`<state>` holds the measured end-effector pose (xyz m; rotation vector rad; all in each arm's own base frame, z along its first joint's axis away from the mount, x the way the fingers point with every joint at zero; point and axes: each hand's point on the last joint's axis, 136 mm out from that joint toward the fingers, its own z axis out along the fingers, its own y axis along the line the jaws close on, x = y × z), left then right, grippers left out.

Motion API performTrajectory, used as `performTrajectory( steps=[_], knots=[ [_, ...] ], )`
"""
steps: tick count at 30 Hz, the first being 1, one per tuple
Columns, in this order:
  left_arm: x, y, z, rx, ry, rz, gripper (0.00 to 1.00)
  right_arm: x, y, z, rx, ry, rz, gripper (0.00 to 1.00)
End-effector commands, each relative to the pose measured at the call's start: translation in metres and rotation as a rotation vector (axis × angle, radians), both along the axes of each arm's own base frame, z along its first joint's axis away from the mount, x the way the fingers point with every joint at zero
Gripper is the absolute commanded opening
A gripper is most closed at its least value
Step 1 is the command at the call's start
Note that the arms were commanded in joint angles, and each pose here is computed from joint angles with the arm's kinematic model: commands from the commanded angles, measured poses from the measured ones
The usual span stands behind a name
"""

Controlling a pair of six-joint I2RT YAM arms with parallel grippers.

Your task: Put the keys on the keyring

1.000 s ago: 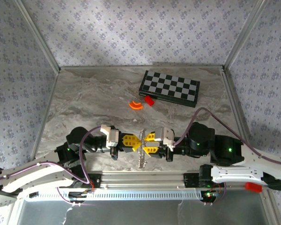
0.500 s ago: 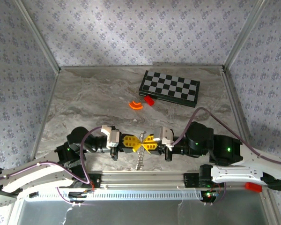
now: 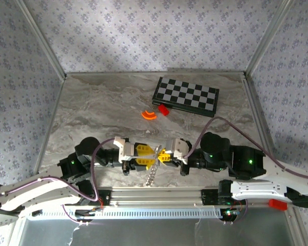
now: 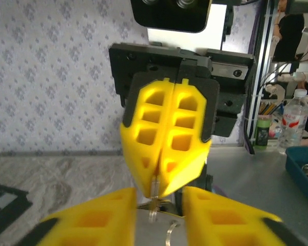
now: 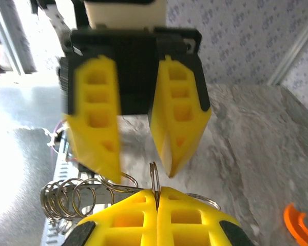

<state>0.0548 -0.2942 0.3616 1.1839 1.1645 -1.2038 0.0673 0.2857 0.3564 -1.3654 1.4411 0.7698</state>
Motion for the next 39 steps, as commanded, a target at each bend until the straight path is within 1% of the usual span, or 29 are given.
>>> performTrajectory(
  steps=[1, 5, 10, 21, 28, 32, 35, 39],
  knots=[
    [0.004, 0.012, 0.005, 0.078, -0.066, 0.058, 0.35, 0.011, -0.014, 0.012, -0.067, -0.065, -0.056, 0.00],
    [0.008, 0.014, -0.004, 0.154, -0.076, 0.080, 0.34, 0.015, -0.017, 0.003, -0.165, -0.076, -0.071, 0.00],
    [0.011, 0.010, -0.009, 0.181, -0.079, 0.087, 0.33, 0.012, -0.012, -0.011, -0.247, -0.043, -0.043, 0.00],
    [0.013, -0.007, -0.024, 0.239, -0.083, 0.064, 0.27, 0.008, -0.002, -0.018, -0.255, -0.014, -0.015, 0.00],
    [0.013, -0.007, -0.021, 0.222, -0.085, 0.067, 0.17, 0.006, -0.002, -0.023, -0.264, -0.004, -0.004, 0.00],
    [0.013, -0.007, -0.021, 0.224, -0.085, 0.064, 0.15, 0.006, -0.001, -0.024, -0.270, -0.002, -0.001, 0.00],
    [0.012, -0.008, -0.022, 0.223, -0.084, 0.059, 0.12, 0.007, 0.001, -0.025, -0.272, -0.003, 0.000, 0.00],
    [0.011, -0.007, -0.017, 0.200, -0.082, 0.053, 0.00, 0.006, 0.002, -0.027, -0.276, -0.002, 0.003, 0.00]
  ],
)
